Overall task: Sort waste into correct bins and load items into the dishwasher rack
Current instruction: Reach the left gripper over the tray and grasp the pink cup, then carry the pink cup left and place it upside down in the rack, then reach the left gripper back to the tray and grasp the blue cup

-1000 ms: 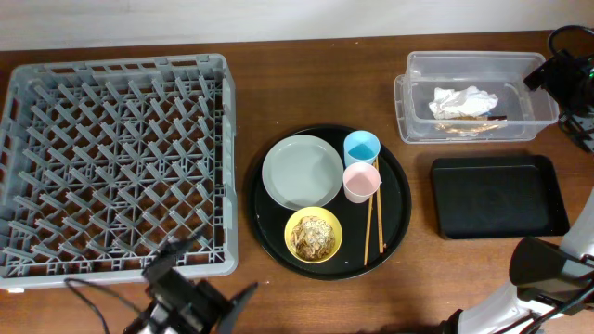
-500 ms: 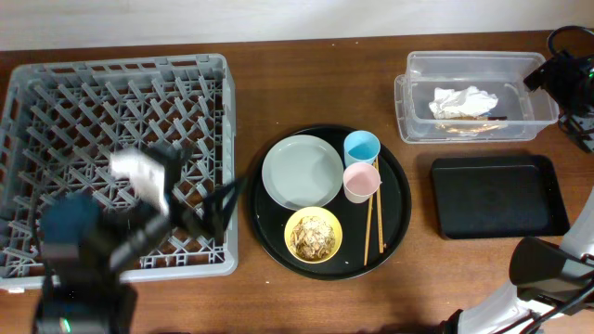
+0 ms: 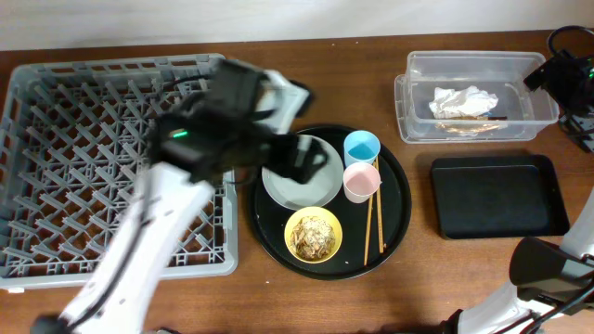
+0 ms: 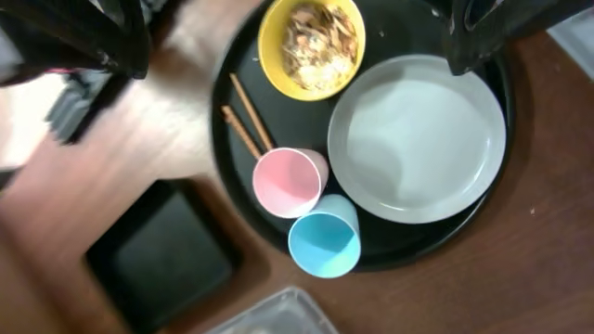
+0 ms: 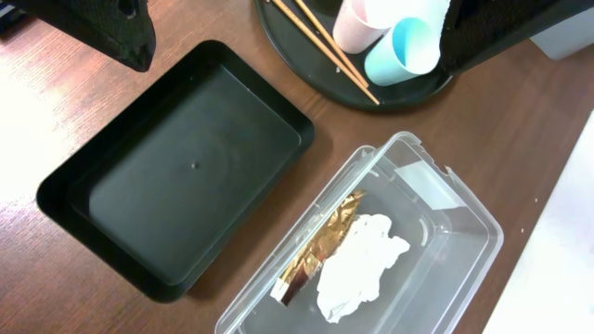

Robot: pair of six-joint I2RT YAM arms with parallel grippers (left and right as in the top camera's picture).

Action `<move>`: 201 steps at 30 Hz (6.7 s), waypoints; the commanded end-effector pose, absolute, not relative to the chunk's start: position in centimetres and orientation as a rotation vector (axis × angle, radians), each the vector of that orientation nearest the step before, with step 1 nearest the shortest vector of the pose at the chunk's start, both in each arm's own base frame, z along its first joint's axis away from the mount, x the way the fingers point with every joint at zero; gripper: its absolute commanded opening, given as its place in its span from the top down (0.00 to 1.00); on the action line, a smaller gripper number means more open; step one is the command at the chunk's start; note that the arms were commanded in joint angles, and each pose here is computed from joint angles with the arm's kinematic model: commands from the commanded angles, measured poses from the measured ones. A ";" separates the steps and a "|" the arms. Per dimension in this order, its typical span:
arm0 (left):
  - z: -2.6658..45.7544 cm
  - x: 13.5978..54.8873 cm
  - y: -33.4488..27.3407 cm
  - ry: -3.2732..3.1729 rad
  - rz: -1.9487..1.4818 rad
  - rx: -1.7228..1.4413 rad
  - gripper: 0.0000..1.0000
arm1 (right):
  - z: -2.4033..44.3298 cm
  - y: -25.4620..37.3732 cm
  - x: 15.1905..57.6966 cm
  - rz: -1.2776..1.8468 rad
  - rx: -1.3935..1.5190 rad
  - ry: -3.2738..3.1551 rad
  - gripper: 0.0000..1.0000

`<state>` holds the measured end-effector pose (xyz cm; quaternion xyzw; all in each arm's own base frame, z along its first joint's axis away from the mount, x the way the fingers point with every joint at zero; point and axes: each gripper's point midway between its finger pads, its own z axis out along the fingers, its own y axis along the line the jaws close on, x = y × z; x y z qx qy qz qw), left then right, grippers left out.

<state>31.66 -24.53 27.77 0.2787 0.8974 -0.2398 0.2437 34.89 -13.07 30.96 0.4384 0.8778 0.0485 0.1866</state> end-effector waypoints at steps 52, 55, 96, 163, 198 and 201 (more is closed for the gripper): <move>7.5 29.7 -39.6 2.403 -0.064 1.378 0.99 | 30.9 -13.3 34.6 0.118 1.251 2.470 0.01; 8.7 30.0 -40.0 2.429 -0.093 1.294 0.99 | 30.9 -13.3 34.6 0.118 1.251 2.470 0.01; 29.3 48.1 3.3 2.293 -1.265 -0.354 1.00 | 30.9 -13.3 34.6 0.118 1.251 2.470 0.01; 26.2 48.1 -9.7 2.532 -0.950 0.403 0.30 | 30.9 -13.3 34.6 0.119 1.251 2.470 0.01; 8.5 43.9 -33.2 2.639 -0.836 1.167 0.74 | 30.9 -13.3 34.6 0.118 1.251 2.470 0.01; 8.5 43.5 -33.0 2.659 -0.844 1.167 0.75 | 30.9 -13.3 34.6 0.118 1.251 2.470 0.01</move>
